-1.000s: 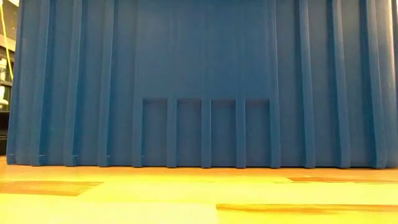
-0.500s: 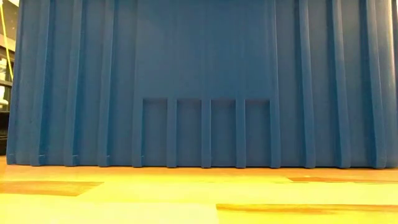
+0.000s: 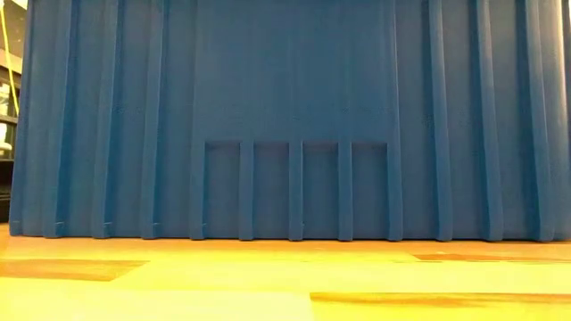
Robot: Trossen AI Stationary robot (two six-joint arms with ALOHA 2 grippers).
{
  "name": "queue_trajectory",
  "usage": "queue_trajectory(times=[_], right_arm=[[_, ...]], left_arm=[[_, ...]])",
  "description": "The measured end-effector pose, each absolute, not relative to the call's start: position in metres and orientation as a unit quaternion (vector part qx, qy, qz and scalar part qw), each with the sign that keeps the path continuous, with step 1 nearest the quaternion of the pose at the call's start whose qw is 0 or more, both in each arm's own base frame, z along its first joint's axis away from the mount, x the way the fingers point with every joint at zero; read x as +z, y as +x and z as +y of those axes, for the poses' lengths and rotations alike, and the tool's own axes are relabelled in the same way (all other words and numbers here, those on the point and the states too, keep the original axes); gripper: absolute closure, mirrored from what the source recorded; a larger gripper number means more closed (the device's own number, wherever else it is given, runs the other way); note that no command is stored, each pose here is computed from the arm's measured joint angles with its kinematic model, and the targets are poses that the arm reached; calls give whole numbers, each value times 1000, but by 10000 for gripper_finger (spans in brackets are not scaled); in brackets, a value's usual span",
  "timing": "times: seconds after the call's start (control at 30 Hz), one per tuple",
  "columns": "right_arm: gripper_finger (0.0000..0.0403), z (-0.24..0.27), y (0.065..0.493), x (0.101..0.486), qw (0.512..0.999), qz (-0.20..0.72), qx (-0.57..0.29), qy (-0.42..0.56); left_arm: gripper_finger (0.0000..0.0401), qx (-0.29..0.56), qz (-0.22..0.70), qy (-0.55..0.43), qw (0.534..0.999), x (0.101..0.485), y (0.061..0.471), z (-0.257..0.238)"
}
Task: Pick and place slides into bin
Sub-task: Put the white slide into the blue container
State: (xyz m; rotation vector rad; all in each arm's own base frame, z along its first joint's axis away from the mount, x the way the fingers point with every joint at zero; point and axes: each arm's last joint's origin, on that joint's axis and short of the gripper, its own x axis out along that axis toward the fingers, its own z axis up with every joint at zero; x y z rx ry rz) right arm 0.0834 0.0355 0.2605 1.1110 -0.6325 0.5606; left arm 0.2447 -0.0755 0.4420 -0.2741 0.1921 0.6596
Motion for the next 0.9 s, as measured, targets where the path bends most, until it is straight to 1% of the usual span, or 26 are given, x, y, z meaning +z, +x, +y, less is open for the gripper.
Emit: queue_trajectory(times=[0.03, 0.1, 0.17, 0.23, 0.33, 0.4, 0.43, 0.5, 0.57, 0.63, 0.73, 0.83, 0.9], right_arm=[[150, 35, 83, 261, 765, -294, 258, 511], [150, 34, 81, 261, 764, -296, 259, 512], [150, 34, 81, 261, 763, -294, 260, 514], [150, 34, 81, 260, 764, -289, 254, 518], [150, 34, 83, 258, 768, -282, 234, 526], [150, 34, 84, 257, 770, -275, 228, 529], [150, 34, 85, 256, 769, -271, 225, 534], [150, 35, 85, 256, 767, -265, 227, 538], [150, 35, 85, 256, 765, -262, 231, 541], [150, 35, 84, 257, 761, -267, 244, 538], [150, 33, 79, 262, 757, -296, 261, 522], [150, 31, 75, 265, 753, -315, 272, 510], [150, 30, 73, 263, 760, -306, 267, 507]], left_arm=[[223, 322, 98, -130, 933, 437, 246, -76], [223, 321, 78, -150, 932, 427, 249, -78], [223, 303, 29, -184, 935, 425, 254, -84], [223, 280, -44, -192, 939, 433, 262, -87], [223, 222, -162, -142, 951, 444, 271, -89], [223, 185, -241, -110, 946, 442, 274, -86], [223, 173, -264, -97, 944, 437, 274, -83], [223, 173, -277, -108, 939, 417, 274, -81], [223, 202, -261, -132, 935, 388, 268, -80], [223, 226, -260, -147, 927, 365, 252, -79], [223, 221, -315, -171, 907, 354, 218, -71], [222, 225, -303, -147, 914, 338, 200, -65], [222, 230, -299, -155, 913, 331, 192, -60]])
